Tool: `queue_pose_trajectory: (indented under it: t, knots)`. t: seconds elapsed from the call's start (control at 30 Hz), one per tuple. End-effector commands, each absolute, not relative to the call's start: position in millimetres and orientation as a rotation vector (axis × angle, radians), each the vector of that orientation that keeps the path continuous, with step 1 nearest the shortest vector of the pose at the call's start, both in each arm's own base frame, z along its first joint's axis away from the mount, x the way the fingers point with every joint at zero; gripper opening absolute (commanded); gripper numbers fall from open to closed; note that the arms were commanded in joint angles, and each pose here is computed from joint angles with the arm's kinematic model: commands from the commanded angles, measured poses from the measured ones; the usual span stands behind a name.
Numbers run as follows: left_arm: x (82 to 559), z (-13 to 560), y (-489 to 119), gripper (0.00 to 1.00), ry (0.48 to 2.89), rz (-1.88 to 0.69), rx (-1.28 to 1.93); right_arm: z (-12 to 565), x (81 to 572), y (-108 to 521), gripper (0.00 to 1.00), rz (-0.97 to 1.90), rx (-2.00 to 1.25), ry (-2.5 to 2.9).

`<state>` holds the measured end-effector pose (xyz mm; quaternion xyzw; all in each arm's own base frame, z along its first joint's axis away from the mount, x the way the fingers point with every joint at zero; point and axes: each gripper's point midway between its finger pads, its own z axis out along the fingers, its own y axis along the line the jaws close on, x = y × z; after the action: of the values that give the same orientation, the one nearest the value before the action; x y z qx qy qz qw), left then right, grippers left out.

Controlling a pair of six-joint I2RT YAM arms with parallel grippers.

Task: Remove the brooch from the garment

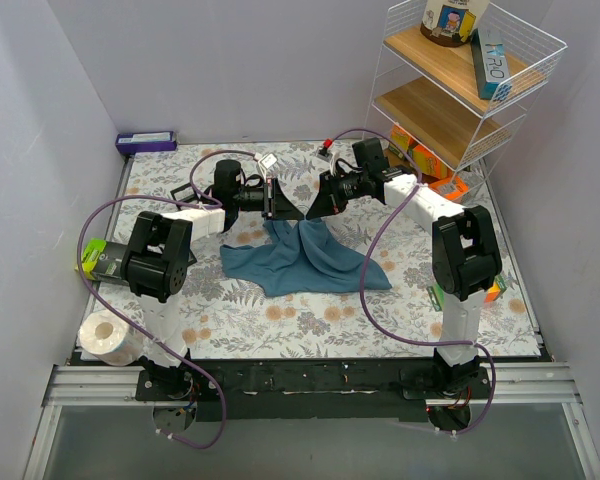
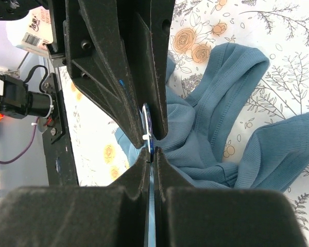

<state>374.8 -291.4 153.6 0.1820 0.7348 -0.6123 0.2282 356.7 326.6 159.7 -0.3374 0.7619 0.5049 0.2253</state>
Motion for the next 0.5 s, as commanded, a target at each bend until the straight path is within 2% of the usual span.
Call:
queue_pose_trajectory:
  t: [0.0,0.47]
  knots:
    - [389.8,148.4,-289.7,0.13,2.068,-1.632,0.373,195.5,340.2,339.2,0.01,1.398,-1.059,1.959]
    - [419.9,145.9,-296.6,0.15,2.174,-1.495,0.083,206.0,318.8,357.1,0.01,1.367,-1.209,1.873]
